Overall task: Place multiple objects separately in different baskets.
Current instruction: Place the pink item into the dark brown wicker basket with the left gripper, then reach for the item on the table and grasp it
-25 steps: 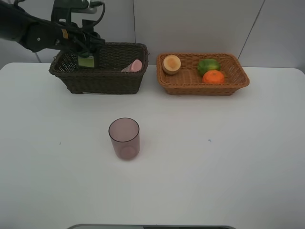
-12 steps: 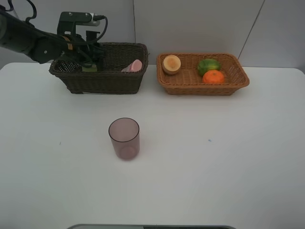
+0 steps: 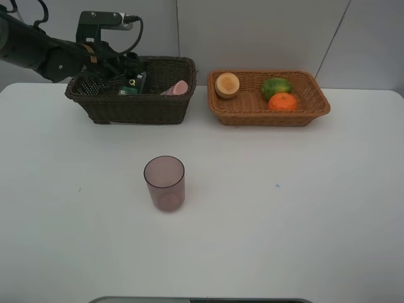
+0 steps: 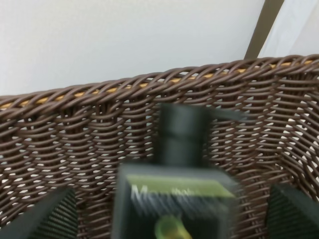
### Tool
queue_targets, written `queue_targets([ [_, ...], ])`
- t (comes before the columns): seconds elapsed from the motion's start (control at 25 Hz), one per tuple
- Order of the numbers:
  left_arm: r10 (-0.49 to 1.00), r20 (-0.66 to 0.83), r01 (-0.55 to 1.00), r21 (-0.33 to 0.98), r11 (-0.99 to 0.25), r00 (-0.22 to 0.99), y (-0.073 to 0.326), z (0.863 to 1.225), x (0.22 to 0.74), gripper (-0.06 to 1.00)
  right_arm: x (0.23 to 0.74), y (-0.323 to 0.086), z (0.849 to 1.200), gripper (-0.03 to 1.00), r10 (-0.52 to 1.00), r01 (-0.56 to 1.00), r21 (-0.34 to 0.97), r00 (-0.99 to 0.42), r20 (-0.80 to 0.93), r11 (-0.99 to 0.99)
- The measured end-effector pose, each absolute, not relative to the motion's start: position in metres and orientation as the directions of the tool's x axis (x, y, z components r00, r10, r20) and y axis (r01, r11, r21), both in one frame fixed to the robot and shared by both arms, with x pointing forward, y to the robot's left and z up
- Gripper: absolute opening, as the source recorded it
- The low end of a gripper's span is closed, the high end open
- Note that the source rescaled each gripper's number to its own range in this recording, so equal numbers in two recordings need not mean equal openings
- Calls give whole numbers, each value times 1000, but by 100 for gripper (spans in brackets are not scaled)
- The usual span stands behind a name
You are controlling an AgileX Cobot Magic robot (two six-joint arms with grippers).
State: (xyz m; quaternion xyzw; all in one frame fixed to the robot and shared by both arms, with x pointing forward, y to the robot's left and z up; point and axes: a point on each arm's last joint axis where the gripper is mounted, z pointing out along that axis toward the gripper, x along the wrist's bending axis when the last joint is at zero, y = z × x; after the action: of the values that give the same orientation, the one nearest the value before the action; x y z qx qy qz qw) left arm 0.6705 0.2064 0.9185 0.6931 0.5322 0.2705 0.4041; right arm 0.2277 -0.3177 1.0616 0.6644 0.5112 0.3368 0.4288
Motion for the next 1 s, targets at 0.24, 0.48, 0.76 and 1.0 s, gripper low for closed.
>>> queue_targets([
  [0.24, 958, -49, 507, 855, -106, 283, 207, 930, 669, 98, 228, -318, 1062, 91, 968, 390, 914, 250, 9, -110],
  [0.48, 967, -26, 506, 856, -110, 253, 212, 957, 663, 98, 228, -318, 1062, 91, 968, 390, 914, 250, 9, -110],
  [0.76, 980, 15, 542, 831, -123, 199, 211, 1004, 642, 98, 228, -318, 1062, 91, 968, 390, 914, 250, 9, -110],
  [1.0, 982, 12, 563, 818, -117, 187, 195, 1043, 613, 98, 228, -318, 1062, 91, 968, 390, 914, 250, 9, -110],
])
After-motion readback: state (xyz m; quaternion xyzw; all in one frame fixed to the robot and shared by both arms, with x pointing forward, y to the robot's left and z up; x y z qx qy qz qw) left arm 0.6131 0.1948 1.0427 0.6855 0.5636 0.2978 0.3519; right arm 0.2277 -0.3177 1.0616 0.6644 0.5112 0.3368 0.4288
